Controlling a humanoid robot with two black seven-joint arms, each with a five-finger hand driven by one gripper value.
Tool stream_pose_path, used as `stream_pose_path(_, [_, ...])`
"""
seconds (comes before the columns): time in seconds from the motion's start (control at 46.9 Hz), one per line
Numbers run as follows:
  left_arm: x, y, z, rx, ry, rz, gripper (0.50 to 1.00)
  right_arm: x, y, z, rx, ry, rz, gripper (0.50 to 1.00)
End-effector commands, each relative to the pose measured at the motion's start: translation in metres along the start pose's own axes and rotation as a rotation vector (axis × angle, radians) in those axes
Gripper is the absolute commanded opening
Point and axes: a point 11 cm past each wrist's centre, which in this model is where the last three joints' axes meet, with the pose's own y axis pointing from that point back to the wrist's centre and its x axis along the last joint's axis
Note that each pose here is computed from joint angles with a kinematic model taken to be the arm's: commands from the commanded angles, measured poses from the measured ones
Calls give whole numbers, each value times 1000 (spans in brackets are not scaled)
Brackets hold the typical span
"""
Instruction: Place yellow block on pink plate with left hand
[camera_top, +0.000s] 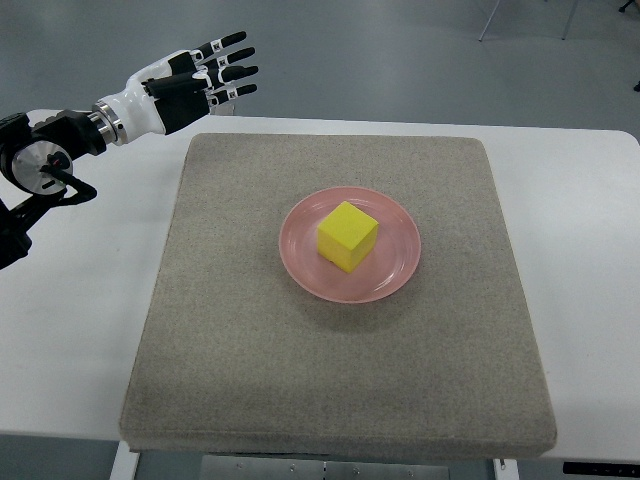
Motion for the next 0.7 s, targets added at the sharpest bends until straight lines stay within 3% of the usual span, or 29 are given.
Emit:
stream_pose_path(0.0, [3, 5, -6, -21, 70, -9, 994, 0, 0, 0, 1, 0, -1, 924])
stream_pose_path(0.363, [16, 20, -32, -39, 221, 26, 994, 0, 0, 0, 1, -1, -1, 924])
stream_pose_path(0.683, [19, 25, -39, 15, 226, 22, 994, -6, 0, 0, 0, 1, -20, 924])
